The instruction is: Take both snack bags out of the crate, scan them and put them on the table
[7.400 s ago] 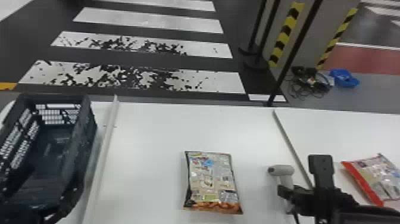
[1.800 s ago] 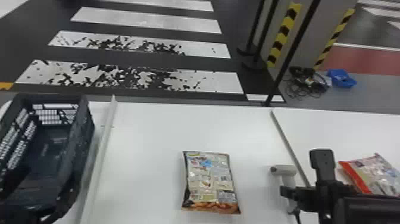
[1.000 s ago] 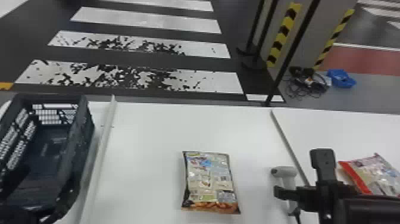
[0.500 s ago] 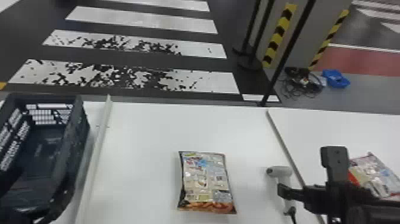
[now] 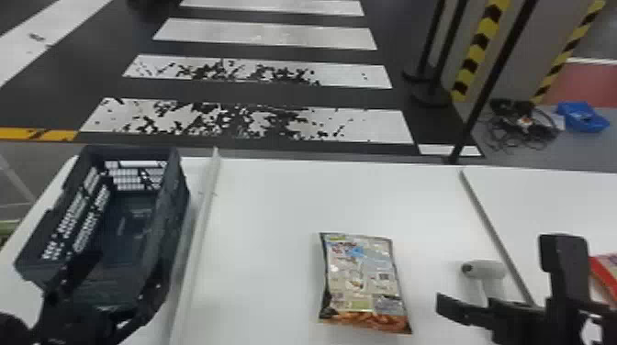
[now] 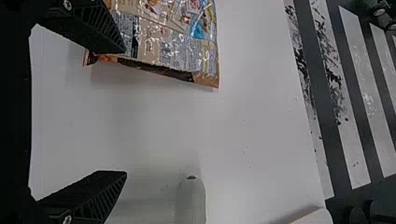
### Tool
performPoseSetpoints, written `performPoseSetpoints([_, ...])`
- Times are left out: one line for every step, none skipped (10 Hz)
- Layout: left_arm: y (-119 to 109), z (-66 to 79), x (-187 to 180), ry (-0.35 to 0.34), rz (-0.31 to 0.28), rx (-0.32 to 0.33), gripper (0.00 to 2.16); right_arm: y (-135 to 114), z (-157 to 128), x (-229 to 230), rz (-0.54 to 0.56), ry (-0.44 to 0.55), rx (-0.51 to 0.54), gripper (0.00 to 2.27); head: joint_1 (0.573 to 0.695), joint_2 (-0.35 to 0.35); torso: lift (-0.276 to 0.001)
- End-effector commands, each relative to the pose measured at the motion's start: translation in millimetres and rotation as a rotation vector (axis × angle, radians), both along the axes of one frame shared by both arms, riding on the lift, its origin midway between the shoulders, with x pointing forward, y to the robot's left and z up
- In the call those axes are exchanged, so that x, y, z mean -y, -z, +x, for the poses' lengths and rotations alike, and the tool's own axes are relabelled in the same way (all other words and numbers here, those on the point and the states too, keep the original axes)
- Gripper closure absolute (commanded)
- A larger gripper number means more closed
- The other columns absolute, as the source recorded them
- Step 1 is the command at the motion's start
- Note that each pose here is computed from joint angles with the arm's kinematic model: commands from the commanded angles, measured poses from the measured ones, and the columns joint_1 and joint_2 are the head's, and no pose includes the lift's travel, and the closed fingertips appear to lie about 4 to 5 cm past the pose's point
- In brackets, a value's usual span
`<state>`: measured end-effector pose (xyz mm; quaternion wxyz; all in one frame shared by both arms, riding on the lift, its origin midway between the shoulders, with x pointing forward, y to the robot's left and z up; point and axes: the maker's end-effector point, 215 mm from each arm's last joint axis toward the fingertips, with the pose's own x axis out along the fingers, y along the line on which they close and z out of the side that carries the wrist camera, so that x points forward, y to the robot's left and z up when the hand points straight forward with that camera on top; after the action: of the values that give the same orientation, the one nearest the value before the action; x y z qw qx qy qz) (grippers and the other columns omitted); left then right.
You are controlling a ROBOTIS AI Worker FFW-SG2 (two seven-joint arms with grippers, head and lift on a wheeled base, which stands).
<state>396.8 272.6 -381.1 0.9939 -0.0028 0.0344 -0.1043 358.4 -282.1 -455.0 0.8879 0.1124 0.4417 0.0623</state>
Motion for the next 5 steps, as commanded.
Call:
performPoseSetpoints([0,0.1,0,-0.001,-0.001,0.001,0.0,2,1,-22,0.034,-0.027,-0.001,0.07,0.695,-0.021,-0.092])
performPoseSetpoints([-2,-0.4,2,0.006,-0.002,0.007,0.0,6,1,-33,0.049,-0.04,-0.006,0.07,0.695,0.002,-0.092])
performPoseSetpoints([-4,-0.1,3,0.008,-0.004,0.01,0.0,10,3,-41,0.059,-0.049,-0.006,0.07,0.695,0.013,-0.092])
performPoseSetpoints([-7,0.5,3,0.008,-0.003,0.015,0.0,13,4,-44,0.068,-0.049,-0.009,0.07,0.695,0.03,-0.092])
performPoseSetpoints([-6,0.0,3,0.008,-0.002,0.014,0.0,19,4,-47,0.075,-0.05,-0.017,0.07,0.695,0.041,-0.092])
